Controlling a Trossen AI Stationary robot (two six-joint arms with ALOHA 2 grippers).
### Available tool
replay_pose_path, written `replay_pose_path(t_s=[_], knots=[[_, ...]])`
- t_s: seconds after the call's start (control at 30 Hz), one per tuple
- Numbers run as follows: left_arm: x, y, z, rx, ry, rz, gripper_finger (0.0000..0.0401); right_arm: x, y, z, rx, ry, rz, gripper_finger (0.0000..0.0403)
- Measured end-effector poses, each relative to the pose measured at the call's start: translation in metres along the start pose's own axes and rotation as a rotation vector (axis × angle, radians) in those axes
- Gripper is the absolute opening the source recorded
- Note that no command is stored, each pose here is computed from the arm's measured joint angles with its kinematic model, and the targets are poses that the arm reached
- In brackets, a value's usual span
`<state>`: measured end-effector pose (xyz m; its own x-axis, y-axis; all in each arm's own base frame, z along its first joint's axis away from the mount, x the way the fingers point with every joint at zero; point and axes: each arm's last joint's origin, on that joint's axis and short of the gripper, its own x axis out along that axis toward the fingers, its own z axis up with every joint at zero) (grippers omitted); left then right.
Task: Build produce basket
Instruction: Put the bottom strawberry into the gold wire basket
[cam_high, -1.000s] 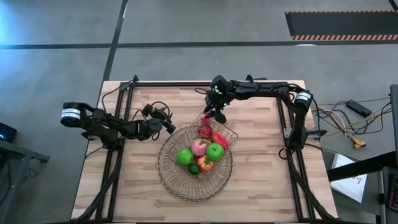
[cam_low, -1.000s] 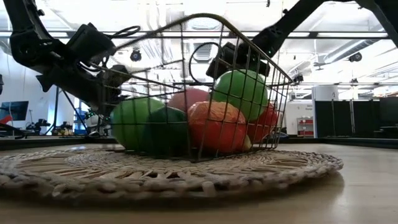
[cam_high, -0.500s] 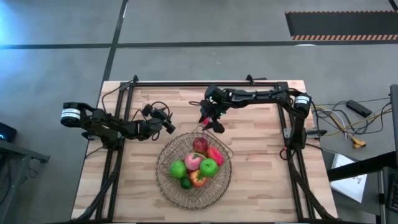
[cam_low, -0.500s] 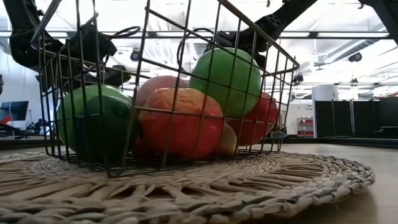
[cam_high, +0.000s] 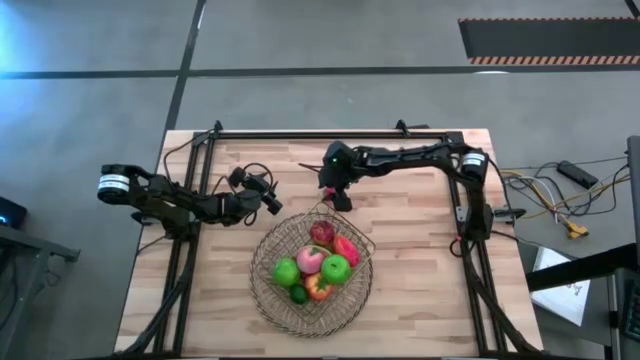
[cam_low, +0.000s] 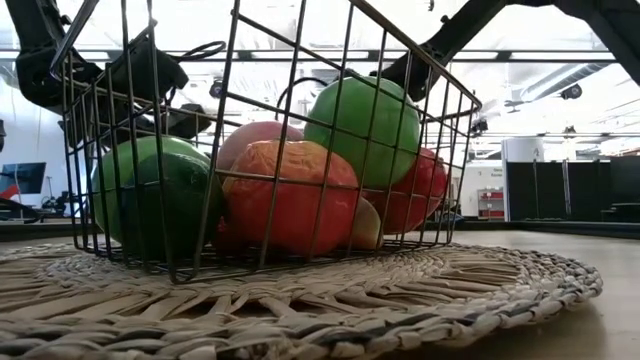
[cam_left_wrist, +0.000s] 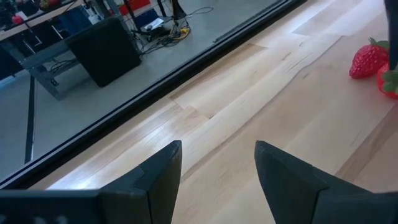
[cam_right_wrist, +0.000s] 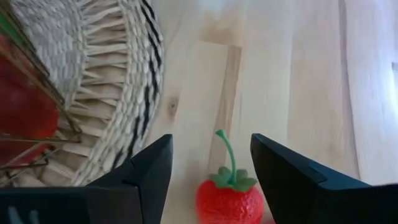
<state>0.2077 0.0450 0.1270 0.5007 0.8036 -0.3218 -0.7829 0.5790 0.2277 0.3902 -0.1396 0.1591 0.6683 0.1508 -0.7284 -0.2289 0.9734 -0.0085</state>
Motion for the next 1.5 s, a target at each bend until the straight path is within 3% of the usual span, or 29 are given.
replay_pose_path(t_s=[0.23,0.53,0.63,0.8,1.03,1.27,1.5], knots=[[0.0,0.0,0.0,-0.002,0.0,0.001,0.0187,0.013,-0.003,-0.005,-0.017,0.021,-0.063,0.0168],[0.0,0.0,0.0,-0.001,0.0,0.0,0.0187,0.02,-0.005,-0.01,-0.041,0.034,-0.074,0.0059],[0.0,0.0,0.0,-0.001,0.001,0.0,0.0187,0.014,-0.006,-0.007,-0.042,0.049,-0.13,0.0019],[0.0,0.0,-0.001,0.002,0.002,0.001,0.0187,-0.009,-0.007,0.009,-0.056,0.041,-0.259,0.001],[0.0,0.001,-0.002,0.005,0.005,0.001,0.0187,-0.065,0.003,0.043,-0.082,-0.099,-0.334,0.0008],[0.0,0.001,-0.002,0.006,0.006,0.001,0.0187,-0.087,0.018,0.058,-0.079,-0.233,-0.196,0.0008],[-0.001,0.001,-0.004,0.007,0.01,0.001,0.0187,-0.066,0.006,0.038,0.004,-0.133,-0.158,0.0009]])
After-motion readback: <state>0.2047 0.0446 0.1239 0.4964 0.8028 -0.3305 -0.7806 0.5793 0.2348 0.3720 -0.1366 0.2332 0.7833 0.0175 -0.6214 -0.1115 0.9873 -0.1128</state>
